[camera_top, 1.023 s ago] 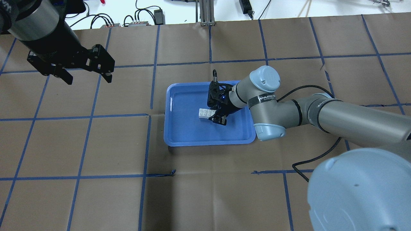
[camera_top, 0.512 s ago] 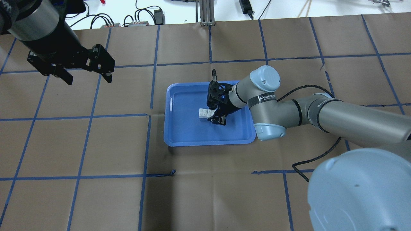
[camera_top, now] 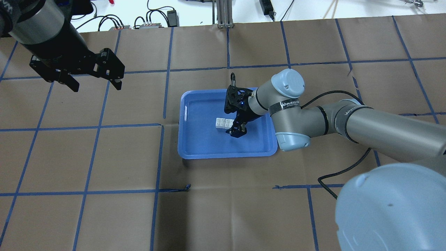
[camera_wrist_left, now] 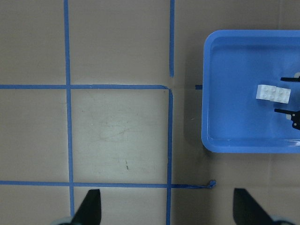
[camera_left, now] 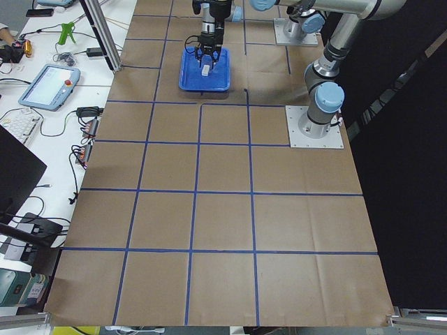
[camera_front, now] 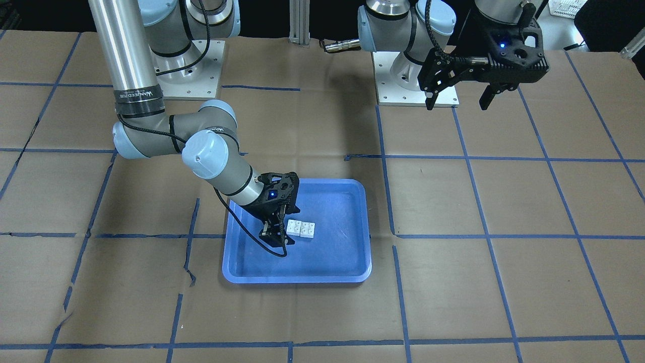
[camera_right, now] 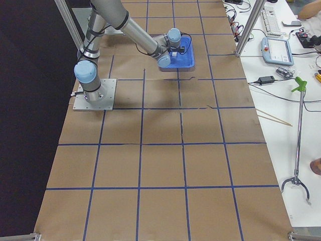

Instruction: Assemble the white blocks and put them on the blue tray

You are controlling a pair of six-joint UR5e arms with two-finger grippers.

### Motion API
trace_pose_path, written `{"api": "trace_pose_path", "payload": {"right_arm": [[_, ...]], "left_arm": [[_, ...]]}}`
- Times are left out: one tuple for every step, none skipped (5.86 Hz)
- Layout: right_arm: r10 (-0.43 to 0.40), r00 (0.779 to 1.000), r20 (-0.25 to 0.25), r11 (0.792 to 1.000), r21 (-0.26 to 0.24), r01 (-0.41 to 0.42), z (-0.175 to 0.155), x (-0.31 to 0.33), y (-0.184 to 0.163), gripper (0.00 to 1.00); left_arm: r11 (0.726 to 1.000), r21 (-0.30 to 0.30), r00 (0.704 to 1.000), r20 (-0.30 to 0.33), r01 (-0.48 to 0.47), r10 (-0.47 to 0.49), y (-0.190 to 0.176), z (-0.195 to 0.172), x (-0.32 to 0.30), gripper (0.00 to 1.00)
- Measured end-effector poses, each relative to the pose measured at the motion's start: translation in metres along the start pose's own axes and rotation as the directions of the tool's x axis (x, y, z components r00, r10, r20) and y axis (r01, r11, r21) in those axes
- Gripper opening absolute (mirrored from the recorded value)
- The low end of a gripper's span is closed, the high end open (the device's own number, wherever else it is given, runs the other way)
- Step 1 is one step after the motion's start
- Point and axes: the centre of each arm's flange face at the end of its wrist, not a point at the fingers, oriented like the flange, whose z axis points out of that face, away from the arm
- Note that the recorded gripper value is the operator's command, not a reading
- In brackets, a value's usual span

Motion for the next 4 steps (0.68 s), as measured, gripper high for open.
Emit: {"api": "trace_pose_path", "payload": {"right_arm": [[0.011,1.0,-0.016,1.0,-0.024,-0.011,-0.017,0.009,-0.007,1.0],[0.032,0.999,-0.012,0.998,-0.063,-0.032,-0.042,0.016,-0.015,1.0],[0.063,0.998,0.006,0.992,-0.106,-0.062,-0.072,0.02,-0.024,1.0],[0.139,0.99,0.002,0.976,-0.169,-0.137,-0.104,0.024,-0.026,1.0]], "left_arm": [[1.0,0.0,1.0,0.0,0.0,0.0,0.0,0.0,0.0,0.99],[1.0,0.0,1.0,0.0,0.0,0.0,0.0,0.0,0.0,0.99],[1.0,0.0,1.0,0.0,0.0,0.0,0.0,0.0,0.0,0.99],[1.0,-0.001,1.0,0.0,0.0,0.0,0.0,0.0,0.0,0.99]]}}
